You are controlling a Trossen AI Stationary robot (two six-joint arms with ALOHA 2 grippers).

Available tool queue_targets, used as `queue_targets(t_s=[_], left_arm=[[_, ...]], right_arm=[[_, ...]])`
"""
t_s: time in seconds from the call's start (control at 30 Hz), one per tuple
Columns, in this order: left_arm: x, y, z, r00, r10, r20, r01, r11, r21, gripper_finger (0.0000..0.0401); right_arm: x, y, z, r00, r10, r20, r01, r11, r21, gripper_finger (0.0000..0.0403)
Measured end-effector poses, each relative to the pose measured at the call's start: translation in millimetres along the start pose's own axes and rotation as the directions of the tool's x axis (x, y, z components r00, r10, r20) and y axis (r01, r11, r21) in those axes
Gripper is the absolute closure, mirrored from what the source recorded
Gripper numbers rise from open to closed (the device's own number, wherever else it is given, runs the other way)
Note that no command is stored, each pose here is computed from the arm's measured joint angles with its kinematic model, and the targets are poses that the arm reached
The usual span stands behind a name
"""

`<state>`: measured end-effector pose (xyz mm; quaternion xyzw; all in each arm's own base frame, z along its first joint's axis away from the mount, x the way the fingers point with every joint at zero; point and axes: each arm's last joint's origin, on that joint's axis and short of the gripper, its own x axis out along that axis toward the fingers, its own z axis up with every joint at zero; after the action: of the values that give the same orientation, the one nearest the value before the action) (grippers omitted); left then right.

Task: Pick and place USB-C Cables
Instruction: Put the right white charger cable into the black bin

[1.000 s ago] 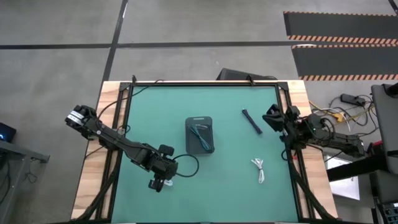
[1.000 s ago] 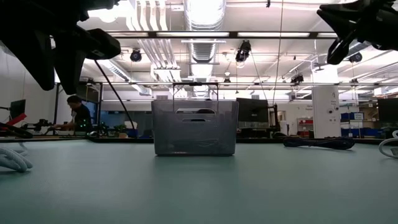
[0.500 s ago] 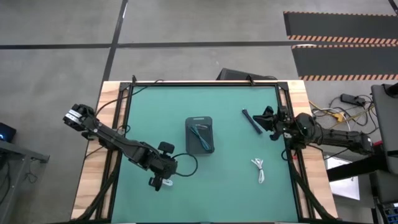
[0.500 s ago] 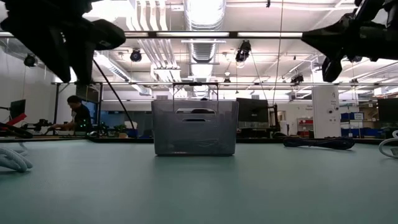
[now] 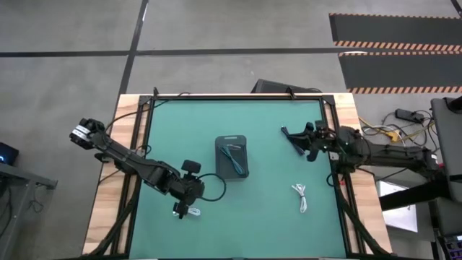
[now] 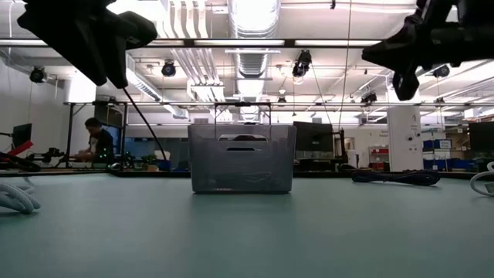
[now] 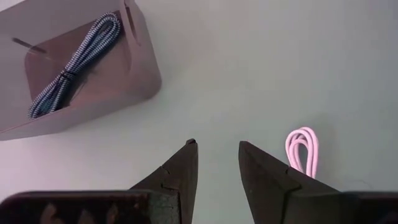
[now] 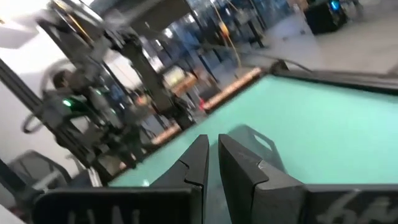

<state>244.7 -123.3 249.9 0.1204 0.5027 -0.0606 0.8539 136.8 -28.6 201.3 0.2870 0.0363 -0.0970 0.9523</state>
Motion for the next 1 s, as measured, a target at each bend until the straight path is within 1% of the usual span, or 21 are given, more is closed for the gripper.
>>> queue_targets(t_s=[0.07, 0.17, 0.27, 0.37, 0.47, 0.57, 0.63, 0.73, 0.9, 1.0], left_arm=[[0, 0, 0, 1.000, 0.002, -0.001, -0.002, 1.000, 0.000, 0.0301], [0, 0, 0, 1.000, 0.005, -0.001, -0.005, 1.000, -0.001, 0.0301], [2, 0, -3, 1.000, 0.012, -0.010, -0.012, 1.000, 0.003, 0.0301], [5, 1, -6, 0.999, 0.030, -0.020, -0.030, 1.000, 0.008, 0.0301], [8, 1, -10, 0.998, 0.047, -0.034, -0.047, 0.999, 0.013, 0.0301], [10, 1, -12, 0.997, 0.057, -0.042, -0.057, 0.998, 0.015, 0.0301], [10, 1, -12, 0.998, 0.058, -0.040, -0.057, 0.998, 0.017, 0.0301], [10, 2, -12, 0.996, 0.084, -0.036, -0.083, 0.996, 0.036, 0.0301], [10, 4, -12, 0.990, 0.136, -0.026, -0.134, 0.988, 0.070, 0.0301], [10, 5, -11, 0.984, 0.175, -0.019, -0.173, 0.981, 0.092, 0.0301]], right_arm=[[2, 3, 5, 0.996, -0.046, -0.073, 0.047, 0.999, 0.011, 0.0376], [4, 8, 13, 0.977, -0.112, -0.179, 0.119, 0.992, 0.033, 0.0376], [7, 12, 19, 0.944, -0.172, -0.281, 0.196, 0.979, 0.059, 0.0376], [10, 18, 24, 0.906, -0.211, -0.368, 0.254, 0.965, 0.072, 0.0376], [14, 23, 26, 0.855, -0.244, -0.458, 0.317, 0.944, 0.089, 0.0376], [18, 28, 22, 0.791, -0.269, -0.549, 0.381, 0.919, 0.099, 0.0376], [22, 34, 22, 0.768, -0.267, -0.582, 0.399, 0.911, 0.109, 0.0376], [27, 39, 12, 0.695, -0.281, -0.662, 0.452, 0.886, 0.099, 0.0376], [34, 53, 1, 0.614, -0.279, -0.739, 0.505, 0.858, 0.096, 0.0376], [38, 62, -9, 0.556, -0.278, -0.783, 0.537, 0.840, 0.083, 0.0376]])
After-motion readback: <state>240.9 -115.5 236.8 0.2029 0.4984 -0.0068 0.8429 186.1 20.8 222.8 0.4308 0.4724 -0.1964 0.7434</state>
